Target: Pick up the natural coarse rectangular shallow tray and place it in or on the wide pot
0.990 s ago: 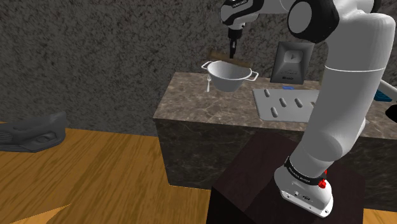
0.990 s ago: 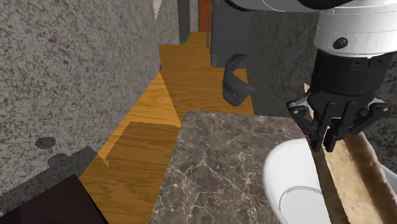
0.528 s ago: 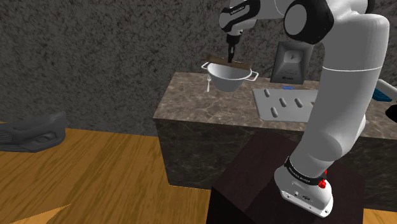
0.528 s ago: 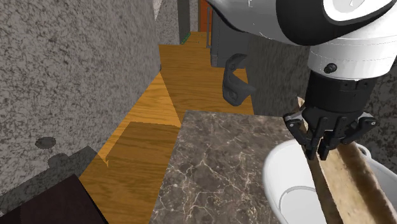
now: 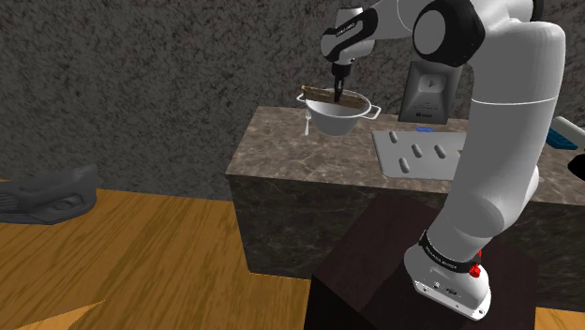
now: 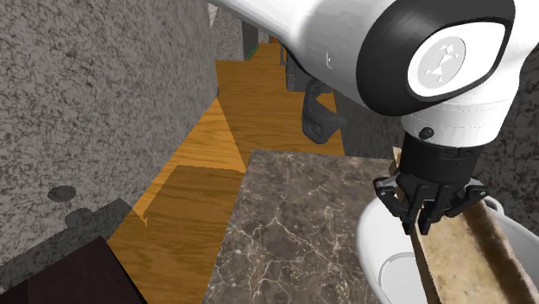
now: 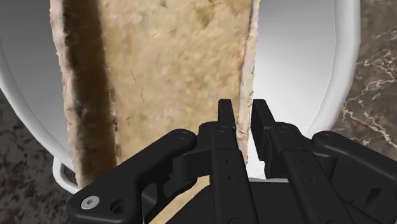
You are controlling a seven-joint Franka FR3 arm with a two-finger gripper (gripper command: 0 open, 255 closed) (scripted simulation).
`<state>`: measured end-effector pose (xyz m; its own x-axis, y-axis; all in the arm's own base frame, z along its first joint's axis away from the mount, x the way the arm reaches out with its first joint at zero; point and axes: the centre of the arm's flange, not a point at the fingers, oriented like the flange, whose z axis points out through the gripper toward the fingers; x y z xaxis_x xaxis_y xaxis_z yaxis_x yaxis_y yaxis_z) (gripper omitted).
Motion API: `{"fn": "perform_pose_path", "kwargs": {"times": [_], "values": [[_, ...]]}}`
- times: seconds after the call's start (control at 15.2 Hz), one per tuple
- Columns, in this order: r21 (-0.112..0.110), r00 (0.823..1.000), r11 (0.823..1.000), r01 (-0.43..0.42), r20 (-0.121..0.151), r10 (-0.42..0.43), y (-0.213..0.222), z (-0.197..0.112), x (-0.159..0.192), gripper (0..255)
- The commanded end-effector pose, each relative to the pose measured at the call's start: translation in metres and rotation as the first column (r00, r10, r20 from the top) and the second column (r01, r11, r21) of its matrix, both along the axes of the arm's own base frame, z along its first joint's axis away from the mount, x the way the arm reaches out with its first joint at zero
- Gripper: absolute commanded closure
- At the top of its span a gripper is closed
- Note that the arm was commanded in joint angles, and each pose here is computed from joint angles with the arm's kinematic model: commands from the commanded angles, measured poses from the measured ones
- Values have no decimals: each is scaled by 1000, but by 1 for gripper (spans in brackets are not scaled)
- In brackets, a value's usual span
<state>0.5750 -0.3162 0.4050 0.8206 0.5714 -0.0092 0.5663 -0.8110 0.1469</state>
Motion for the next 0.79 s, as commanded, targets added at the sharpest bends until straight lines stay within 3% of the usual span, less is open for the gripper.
{"fn": "perform_pose_path", "kwargs": {"times": [0.0,0.53,0.59,0.73], "values": [[-8,1000,1000,15,-3,-15,-10,-11,-5,255],[-8,1000,1000,15,-3,-15,-10,-11,-5,255],[-8,1000,1000,15,-3,-15,-9,-11,-5,0],[-8,1000,1000,15,-3,-15,-9,-12,-4,0]]}}
